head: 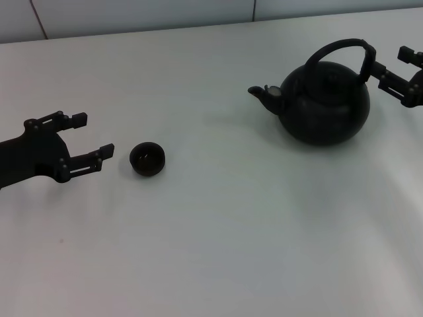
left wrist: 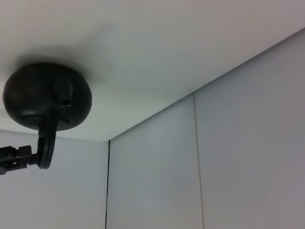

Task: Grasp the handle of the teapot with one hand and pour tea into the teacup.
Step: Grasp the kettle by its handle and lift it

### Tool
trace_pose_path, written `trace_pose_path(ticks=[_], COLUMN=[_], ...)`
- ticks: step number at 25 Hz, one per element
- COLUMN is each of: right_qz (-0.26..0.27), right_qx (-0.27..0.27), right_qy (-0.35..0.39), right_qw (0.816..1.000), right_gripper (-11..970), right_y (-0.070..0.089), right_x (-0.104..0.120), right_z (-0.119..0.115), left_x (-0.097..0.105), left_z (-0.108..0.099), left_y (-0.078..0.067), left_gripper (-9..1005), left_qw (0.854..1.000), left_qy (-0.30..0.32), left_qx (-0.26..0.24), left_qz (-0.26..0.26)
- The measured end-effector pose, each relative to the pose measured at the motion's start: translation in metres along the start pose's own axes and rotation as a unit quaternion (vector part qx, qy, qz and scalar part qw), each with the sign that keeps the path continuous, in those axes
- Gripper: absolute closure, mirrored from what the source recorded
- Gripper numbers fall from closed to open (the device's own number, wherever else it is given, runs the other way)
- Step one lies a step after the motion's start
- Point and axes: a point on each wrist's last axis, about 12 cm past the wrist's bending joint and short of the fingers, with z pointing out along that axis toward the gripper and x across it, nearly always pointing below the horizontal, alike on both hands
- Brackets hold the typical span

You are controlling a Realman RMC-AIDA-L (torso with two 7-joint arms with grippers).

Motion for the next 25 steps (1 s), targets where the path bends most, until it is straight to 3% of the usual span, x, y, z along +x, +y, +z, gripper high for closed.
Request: trace_pose_path(ticks=[25], right_qz=[0.001], right_qx=[0.008], right_qy=[0.012], right_qw=[1.0], right_gripper=[399], right_y=[0.002], right_x=[-0.001], right_z=[0.026], left_x=[0.0], left_z=[-0.001], left_y=[0.001], left_gripper=[204], left_qw=[1.0], left_qy=[0.001], left_qx=[-0.001], left_qz=[0.002])
